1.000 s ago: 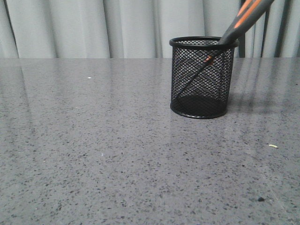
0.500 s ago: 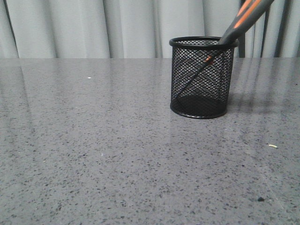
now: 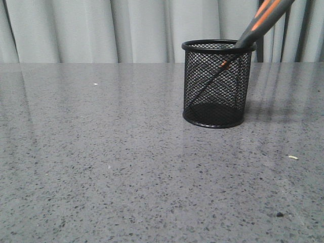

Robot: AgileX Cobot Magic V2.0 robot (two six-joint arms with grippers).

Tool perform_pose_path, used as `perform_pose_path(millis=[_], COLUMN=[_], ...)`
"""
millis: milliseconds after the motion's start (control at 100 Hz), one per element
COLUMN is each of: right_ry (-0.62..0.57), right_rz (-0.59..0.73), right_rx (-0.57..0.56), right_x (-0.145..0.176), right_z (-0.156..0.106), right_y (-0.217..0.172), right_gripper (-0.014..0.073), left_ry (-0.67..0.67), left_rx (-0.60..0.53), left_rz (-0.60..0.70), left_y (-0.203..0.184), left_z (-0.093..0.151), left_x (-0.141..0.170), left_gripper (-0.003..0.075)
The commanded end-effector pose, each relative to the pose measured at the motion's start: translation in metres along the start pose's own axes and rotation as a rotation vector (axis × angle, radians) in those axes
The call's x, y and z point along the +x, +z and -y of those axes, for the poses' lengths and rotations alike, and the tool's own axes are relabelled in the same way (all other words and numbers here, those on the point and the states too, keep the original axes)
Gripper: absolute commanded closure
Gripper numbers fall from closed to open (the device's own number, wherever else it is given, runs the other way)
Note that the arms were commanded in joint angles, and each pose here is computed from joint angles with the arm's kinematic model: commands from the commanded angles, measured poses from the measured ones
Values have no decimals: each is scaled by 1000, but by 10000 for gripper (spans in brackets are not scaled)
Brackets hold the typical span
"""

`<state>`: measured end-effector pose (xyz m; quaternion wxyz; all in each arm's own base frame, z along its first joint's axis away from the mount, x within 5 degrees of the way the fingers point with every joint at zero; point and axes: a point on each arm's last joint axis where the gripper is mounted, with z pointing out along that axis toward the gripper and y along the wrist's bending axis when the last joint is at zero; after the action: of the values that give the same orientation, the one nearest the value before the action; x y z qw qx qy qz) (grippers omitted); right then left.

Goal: Put scissors into bucket

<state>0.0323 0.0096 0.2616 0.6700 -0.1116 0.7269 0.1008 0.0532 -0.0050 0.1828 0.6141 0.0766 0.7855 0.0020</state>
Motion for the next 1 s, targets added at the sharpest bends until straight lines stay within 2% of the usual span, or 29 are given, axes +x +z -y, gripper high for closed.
perform_pose_path(millis=[0, 130, 230, 440, 990], right_ry=[58, 56, 65, 93, 92], right_rz=[128, 145, 75, -113, -106], right_rx=[76, 188, 229, 241, 240], right_x=[10, 45, 61, 79, 78], right_z=[4, 10, 12, 12, 12], right_y=[9, 22, 25, 24, 24], right_gripper=[640, 640, 640, 640, 640], left_ry=[-9, -9, -9, -9, -9], left_rx=[-7, -7, -7, -7, -7], left_rz=[24, 24, 24, 24, 24], left_y=[2, 2, 2, 2, 2], left_z=[1, 1, 1, 1, 1], left_x=[8, 8, 8, 8, 8], left_gripper=[740, 740, 740, 740, 740])
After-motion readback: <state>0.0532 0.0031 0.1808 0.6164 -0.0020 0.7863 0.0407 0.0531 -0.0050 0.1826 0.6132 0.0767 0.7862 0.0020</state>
